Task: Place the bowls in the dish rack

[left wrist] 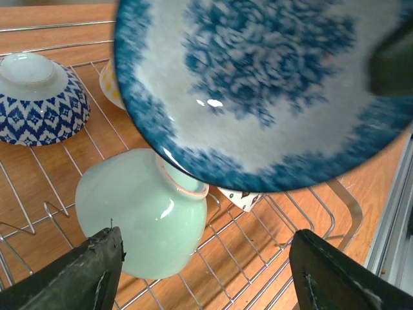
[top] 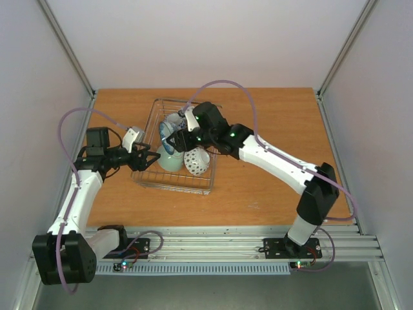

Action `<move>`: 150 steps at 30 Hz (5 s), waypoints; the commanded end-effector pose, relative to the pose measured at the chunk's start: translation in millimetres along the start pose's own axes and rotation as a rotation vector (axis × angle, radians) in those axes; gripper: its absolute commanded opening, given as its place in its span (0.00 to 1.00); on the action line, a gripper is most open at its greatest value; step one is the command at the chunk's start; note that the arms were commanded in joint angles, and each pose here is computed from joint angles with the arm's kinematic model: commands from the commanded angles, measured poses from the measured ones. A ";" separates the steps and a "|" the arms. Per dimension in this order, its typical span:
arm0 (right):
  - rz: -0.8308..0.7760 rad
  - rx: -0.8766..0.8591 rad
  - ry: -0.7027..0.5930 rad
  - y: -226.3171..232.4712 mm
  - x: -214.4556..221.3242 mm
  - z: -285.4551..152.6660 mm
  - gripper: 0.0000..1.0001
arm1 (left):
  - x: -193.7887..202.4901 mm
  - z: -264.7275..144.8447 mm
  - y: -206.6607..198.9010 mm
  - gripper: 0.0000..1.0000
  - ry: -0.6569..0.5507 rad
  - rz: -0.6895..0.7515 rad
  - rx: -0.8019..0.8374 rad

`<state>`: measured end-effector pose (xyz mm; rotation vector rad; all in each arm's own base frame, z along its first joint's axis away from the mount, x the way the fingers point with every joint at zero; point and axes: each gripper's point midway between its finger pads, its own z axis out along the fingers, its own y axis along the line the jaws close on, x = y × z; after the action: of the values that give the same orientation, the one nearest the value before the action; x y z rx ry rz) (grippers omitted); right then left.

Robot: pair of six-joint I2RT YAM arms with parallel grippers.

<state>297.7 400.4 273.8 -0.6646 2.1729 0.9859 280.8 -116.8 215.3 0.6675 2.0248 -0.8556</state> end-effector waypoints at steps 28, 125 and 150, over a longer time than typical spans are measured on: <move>-0.468 0.642 0.212 -134.9 -34.2 99.2 0.01 | -5.5 -1.8 4.6 0.74 -0.032 0.031 -0.029; -0.507 0.741 0.374 -163.9 3.0 85.2 0.99 | -7.5 -3.9 3.4 0.74 -0.043 0.046 -0.039; -0.473 0.703 0.358 -158.2 6.5 84.9 0.99 | -7.5 -4.8 1.3 0.74 -0.044 0.052 -0.034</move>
<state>431.2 370.7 128.3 -1.0246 2.3107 -0.2133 282.5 -114.4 218.1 0.6550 2.0131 -0.8224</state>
